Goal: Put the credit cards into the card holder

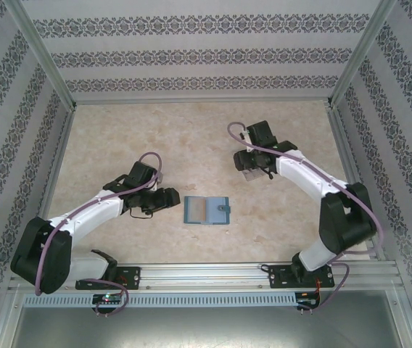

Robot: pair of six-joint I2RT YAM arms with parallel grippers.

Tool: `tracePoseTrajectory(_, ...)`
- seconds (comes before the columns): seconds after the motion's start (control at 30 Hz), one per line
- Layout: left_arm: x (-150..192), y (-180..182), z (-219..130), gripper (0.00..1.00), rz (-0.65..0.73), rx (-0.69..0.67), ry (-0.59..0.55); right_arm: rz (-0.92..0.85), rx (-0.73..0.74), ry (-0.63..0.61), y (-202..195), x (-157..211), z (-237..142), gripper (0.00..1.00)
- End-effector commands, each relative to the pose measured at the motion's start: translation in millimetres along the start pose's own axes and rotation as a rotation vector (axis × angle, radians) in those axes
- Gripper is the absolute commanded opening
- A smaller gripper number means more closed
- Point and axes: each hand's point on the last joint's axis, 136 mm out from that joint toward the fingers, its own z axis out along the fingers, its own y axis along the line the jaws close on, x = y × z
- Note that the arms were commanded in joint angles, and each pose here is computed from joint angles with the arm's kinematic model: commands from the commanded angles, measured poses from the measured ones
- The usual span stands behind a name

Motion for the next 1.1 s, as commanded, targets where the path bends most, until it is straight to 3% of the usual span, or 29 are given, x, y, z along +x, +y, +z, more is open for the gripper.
tracePoseTrajectory(0.0,2,-2,-1,0.70,0.036,-0.026,0.015,-0.112,0.068,0.074,-3,3,8,0.64)
tracePoseTrajectory(0.27,6,2,1,0.70,0.047,-0.040,0.017,-0.177,0.285,0.144,-26,6,31,0.62)
tracePoseTrajectory(0.57,8,4,4,0.70,0.044,-0.035,0.008,-0.221,0.460,0.028,-31,-11,4,0.60)
tracePoseTrajectory(0.73,12,5,8,0.69,0.045,-0.044,0.028,-0.219,0.490,0.026,-36,-10,2,0.58)
tracePoseTrajectory(0.93,15,5,10,0.69,0.049,-0.050,0.039,-0.217,0.499,0.043,-38,-6,6,0.50)
tracePoseTrajectory(1.07,15,5,10,0.70,0.054,-0.052,0.033,-0.224,0.470,0.035,-31,-7,6,0.34)
